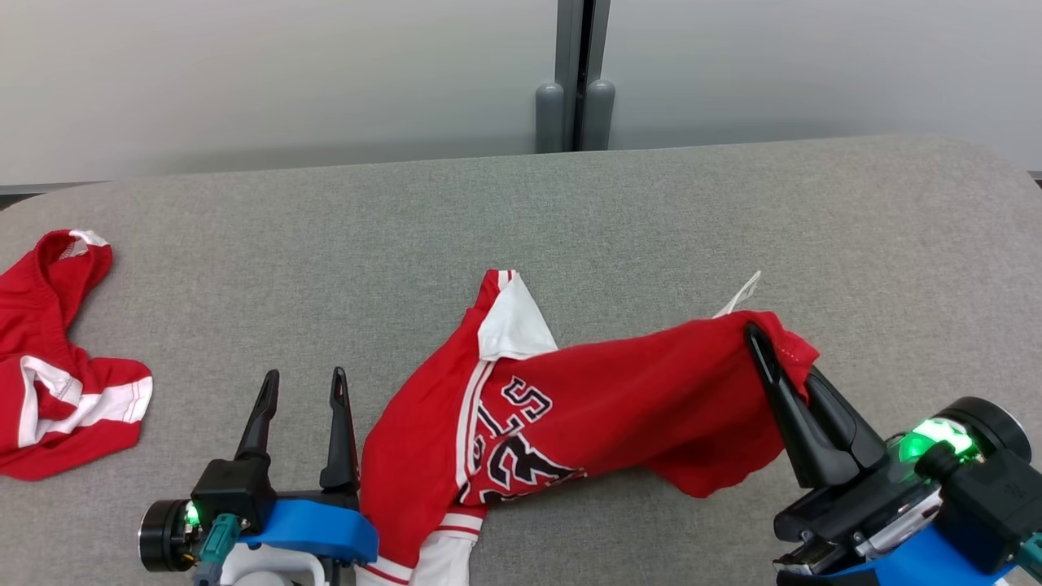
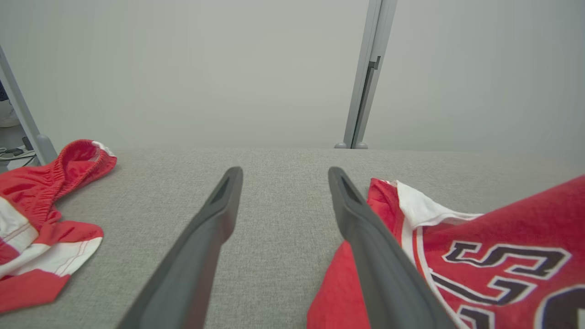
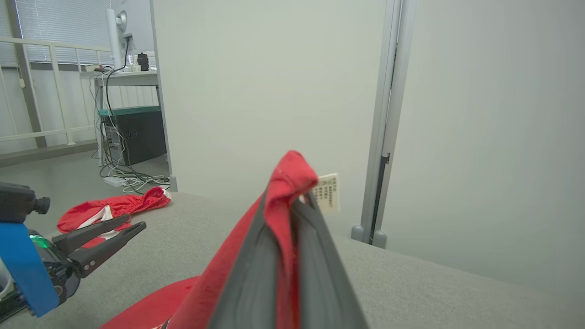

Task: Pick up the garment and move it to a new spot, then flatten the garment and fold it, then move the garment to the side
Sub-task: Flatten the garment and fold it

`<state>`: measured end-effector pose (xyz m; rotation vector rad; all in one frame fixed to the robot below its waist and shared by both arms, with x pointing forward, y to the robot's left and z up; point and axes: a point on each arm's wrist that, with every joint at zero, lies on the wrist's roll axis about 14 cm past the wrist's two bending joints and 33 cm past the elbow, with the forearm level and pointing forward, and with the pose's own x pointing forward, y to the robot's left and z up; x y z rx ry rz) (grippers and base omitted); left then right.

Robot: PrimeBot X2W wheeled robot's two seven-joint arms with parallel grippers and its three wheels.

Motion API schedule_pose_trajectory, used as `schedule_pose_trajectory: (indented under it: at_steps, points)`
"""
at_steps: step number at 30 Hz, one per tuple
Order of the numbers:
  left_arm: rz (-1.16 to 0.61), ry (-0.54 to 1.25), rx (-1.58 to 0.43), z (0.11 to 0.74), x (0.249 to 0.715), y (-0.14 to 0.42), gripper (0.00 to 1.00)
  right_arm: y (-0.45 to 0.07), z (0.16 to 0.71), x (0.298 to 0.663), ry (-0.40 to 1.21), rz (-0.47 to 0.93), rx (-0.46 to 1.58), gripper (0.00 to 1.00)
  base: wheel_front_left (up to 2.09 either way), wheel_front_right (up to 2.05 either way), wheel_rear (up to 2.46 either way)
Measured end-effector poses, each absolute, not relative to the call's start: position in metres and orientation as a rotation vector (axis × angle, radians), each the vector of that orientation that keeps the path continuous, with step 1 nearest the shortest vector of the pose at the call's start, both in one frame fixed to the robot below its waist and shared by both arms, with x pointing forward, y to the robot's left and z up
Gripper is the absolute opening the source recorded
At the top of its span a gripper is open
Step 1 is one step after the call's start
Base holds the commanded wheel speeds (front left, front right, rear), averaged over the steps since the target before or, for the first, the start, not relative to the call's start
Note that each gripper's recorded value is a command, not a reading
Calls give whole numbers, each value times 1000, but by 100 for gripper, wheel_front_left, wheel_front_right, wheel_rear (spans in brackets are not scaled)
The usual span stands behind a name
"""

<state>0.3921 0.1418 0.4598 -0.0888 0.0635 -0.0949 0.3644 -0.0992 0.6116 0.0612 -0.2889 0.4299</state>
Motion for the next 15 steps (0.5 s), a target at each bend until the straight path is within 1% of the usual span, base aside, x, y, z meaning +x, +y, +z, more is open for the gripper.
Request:
schedule_pose_trajectory:
  at_steps: [10, 15]
  points:
    - [-79, 63, -90, 460, 391, 147, 100, -101, 598, 370, -261, 417, 76, 0, 0, 0, 0]
    - [-74, 65, -89, 459, 392, 148, 100, -94, 617, 367, -330, 441, 90, 0, 0, 0, 0]
